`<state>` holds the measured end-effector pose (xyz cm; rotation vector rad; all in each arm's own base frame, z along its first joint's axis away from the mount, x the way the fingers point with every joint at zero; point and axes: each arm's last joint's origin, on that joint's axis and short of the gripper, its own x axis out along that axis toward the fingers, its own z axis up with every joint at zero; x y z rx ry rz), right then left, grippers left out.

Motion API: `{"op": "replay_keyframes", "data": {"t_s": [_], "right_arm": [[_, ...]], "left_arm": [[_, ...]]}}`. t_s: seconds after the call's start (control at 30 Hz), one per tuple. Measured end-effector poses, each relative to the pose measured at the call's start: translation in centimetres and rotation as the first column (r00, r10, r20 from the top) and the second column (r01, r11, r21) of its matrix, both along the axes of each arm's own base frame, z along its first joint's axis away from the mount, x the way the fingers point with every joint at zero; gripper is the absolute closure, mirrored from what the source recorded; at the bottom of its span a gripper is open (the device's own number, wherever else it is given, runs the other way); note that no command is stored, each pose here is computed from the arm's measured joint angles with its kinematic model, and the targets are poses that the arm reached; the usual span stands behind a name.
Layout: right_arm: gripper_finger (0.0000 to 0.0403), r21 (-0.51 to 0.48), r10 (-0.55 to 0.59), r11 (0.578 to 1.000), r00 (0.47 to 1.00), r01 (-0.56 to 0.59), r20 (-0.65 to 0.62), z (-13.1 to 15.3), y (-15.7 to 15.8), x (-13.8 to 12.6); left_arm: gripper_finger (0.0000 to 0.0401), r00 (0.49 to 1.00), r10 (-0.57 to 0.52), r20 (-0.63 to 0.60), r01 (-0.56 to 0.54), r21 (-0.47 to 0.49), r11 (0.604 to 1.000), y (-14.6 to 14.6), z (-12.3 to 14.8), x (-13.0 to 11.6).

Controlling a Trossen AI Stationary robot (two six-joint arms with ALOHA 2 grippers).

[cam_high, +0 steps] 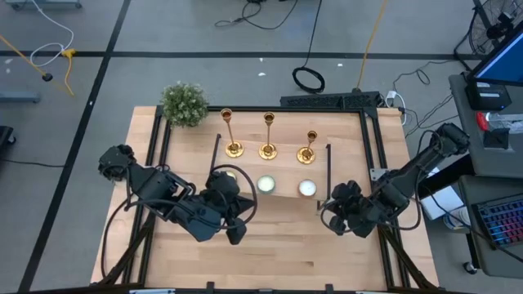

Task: Pick & Place candle stick holders
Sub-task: Adjust the shelf

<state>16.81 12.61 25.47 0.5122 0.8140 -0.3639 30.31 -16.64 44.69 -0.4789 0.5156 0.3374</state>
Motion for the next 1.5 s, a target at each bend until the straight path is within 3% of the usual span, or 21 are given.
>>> {"op": "replay_keyframes", "data": {"t_s": [1.5], "right_arm": [[0.0403,-0.093,-0.152,0.983,0.988,0.155,0.038,-0.2,-0.92,-0.54]], "left_arm": [[0.0395,1.0,0.012,0.006,-0.012,-0.007,1.0,0.03,0.04,-0.02]]}}
